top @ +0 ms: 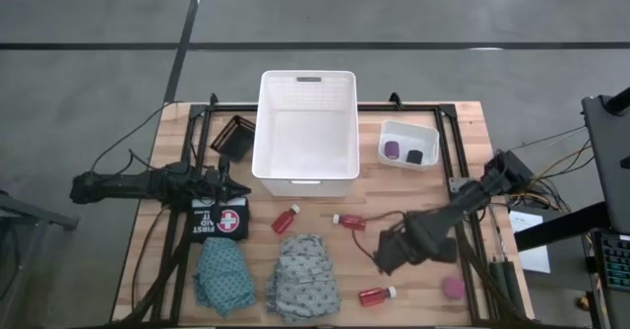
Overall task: Pick & Place Medicine items
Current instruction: Put the pink bandage into the white bin
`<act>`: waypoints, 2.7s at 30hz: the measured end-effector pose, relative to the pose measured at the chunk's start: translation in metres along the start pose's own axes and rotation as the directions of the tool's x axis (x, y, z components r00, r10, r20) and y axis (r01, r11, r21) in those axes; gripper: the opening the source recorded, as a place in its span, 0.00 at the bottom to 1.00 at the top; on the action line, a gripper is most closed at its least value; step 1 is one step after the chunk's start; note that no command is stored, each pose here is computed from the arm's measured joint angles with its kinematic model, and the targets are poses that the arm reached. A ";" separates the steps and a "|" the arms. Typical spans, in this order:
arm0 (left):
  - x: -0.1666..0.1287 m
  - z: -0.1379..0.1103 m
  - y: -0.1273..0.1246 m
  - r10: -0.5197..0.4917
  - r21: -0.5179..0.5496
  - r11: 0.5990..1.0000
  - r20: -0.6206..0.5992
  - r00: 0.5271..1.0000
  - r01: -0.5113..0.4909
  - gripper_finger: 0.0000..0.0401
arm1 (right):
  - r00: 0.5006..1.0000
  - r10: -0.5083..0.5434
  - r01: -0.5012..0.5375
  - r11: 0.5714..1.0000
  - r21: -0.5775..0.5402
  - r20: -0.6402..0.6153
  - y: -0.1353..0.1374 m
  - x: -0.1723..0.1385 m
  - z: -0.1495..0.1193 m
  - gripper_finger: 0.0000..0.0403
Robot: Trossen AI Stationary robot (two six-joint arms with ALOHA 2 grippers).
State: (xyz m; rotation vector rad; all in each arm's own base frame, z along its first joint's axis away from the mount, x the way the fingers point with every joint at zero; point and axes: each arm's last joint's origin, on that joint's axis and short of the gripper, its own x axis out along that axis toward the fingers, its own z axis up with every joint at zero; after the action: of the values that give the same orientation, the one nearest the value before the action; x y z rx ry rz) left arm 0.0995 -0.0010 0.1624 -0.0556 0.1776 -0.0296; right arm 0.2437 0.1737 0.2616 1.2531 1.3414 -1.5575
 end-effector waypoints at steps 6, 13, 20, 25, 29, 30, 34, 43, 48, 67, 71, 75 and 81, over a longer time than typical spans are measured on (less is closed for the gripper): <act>0.000 0.000 0.000 -0.001 0.000 1.000 0.000 1.000 0.001 0.05 | 0.994 -0.111 0.111 0.994 -0.002 -0.016 -0.013 0.017 -0.028 0.75; 0.000 0.000 0.000 -0.001 0.000 1.000 0.000 1.000 0.001 0.05 | 0.973 -0.230 0.230 0.971 0.067 -0.013 -0.023 0.039 -0.050 0.75; 0.000 0.000 0.000 0.000 0.000 1.000 0.001 1.000 0.000 0.05 | 0.960 -0.277 0.272 0.957 0.100 0.041 -0.019 0.057 -0.058 0.75; 0.000 0.000 0.000 0.000 0.000 1.000 0.001 1.000 0.000 0.05 | 0.951 -0.301 0.296 0.952 0.073 0.067 -0.014 0.070 -0.062 0.75; 0.000 0.000 0.000 -0.001 0.000 1.000 0.000 1.000 0.001 0.05 | 0.943 -0.330 0.329 0.944 0.041 0.039 -0.010 0.080 -0.069 0.75; 0.000 0.000 0.000 0.000 0.000 1.000 0.000 1.000 0.000 0.05 | 0.936 -0.350 0.348 0.936 0.053 0.032 -0.010 0.084 -0.071 0.75; 0.000 0.000 0.000 0.000 0.000 1.000 0.000 1.000 0.000 0.05 | 0.913 -0.406 0.401 0.910 0.109 0.029 -0.013 0.096 -0.079 0.75; 0.000 0.000 0.000 0.000 0.000 1.000 0.001 1.000 0.000 0.05 | 0.910 -0.408 0.389 0.902 0.185 0.075 -0.028 0.105 -0.088 0.75; 0.000 0.000 0.000 0.000 0.000 1.000 0.000 1.000 0.000 0.05 | 0.902 -0.419 0.393 0.897 0.204 0.105 -0.028 0.112 -0.087 0.75; 0.000 0.000 0.000 0.000 0.000 1.000 0.000 1.000 0.000 0.05 | 0.886 -0.438 0.402 0.890 0.216 0.155 -0.032 0.137 -0.081 0.75; 0.000 0.000 0.000 0.000 0.000 1.000 0.000 1.000 0.000 0.05 | 0.889 -0.434 0.400 0.892 0.211 0.149 -0.031 0.145 -0.079 0.75; 0.000 0.000 0.000 0.000 0.000 1.000 0.000 1.000 0.000 0.05 | 0.890 -0.431 0.399 0.895 0.200 0.152 -0.034 0.151 -0.078 0.75; 0.000 0.000 0.000 -0.001 0.000 1.000 0.000 1.000 0.001 0.05 | 0.891 -0.429 0.400 0.896 0.192 0.147 -0.035 0.157 -0.077 0.75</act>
State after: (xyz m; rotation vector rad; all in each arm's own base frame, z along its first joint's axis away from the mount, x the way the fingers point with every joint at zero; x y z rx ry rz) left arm 0.0995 -0.0011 0.1624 -0.0556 0.1773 -0.0301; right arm 0.1850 0.2668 0.1217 0.9134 1.4510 -2.0588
